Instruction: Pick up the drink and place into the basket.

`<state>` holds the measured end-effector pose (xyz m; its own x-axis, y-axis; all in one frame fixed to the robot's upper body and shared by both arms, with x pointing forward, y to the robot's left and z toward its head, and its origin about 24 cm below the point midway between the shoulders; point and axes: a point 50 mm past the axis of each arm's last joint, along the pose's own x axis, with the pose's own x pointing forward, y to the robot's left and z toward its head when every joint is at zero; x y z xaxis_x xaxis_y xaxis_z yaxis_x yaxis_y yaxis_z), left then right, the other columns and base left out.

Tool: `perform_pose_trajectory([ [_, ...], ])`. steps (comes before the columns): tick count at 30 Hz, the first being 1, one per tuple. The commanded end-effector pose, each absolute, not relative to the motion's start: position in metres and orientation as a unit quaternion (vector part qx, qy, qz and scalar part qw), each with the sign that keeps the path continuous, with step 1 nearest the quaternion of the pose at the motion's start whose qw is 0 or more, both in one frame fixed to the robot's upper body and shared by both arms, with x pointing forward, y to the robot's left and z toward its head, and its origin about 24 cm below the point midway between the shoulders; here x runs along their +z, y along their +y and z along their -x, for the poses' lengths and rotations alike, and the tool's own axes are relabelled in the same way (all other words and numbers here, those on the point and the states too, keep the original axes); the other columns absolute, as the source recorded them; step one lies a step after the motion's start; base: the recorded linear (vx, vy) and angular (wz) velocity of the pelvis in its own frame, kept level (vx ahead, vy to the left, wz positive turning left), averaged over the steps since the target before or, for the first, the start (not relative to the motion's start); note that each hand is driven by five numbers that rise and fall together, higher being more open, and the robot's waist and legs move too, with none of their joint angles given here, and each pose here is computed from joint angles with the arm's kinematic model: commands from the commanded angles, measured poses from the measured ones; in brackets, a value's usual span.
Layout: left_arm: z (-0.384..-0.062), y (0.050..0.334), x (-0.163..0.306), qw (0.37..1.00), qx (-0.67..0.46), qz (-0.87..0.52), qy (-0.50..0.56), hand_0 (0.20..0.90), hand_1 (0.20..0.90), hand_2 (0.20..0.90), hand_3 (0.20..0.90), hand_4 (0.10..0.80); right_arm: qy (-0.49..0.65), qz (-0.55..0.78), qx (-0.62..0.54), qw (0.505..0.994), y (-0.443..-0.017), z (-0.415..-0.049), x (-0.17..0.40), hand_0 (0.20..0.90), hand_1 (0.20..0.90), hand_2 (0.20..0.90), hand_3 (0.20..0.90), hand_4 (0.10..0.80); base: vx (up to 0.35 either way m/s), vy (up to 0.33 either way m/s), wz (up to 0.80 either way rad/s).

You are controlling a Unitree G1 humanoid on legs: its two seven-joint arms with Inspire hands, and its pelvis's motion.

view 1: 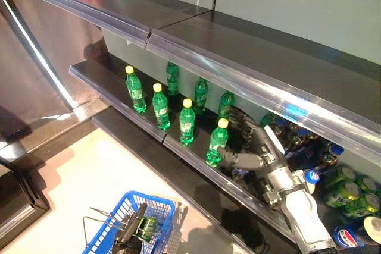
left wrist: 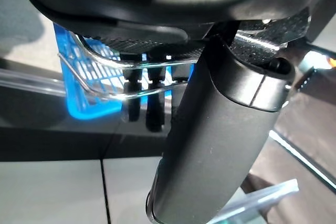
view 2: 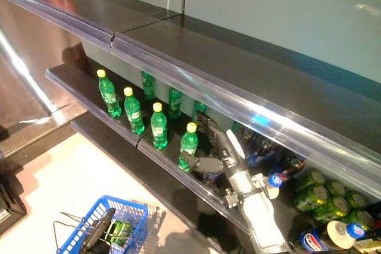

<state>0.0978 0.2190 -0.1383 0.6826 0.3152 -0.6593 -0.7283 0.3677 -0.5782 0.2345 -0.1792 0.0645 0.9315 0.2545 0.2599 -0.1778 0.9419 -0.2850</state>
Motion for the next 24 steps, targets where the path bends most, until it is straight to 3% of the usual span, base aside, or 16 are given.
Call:
perform_pose_trajectory([
  [1, -0.170, 0.241, -0.084, 0.873, 0.231, 0.426, 0.047, 0.300, 0.300, 0.300, 0.200, 0.100, -0.321, 0.157, 0.046, 0.933, -0.186, -0.234, 0.125, 0.900, 0.900, 0.900, 0.900, 0.800, -0.007, 0.004, -0.06],
  [14, -0.167, 0.242, -0.085, 0.868, 0.245, 0.430, 0.047, 0.300, 0.300, 0.300, 0.200, 0.100, -0.335, 0.183, -0.087, 0.920, -0.205, -0.229, 0.125, 0.900, 0.900, 0.900, 0.900, 0.800, 0.000, 0.006, -0.03],
  [24, -0.168, 0.239, -0.085, 0.868, 0.241, 0.431, 0.048, 0.300, 0.300, 0.300, 0.200, 0.100, -0.270, 0.162, -0.079, 0.946, -0.202, -0.233, 0.101, 0.900, 0.900, 0.900, 0.900, 0.800, 0.001, 0.003, -0.02],
])
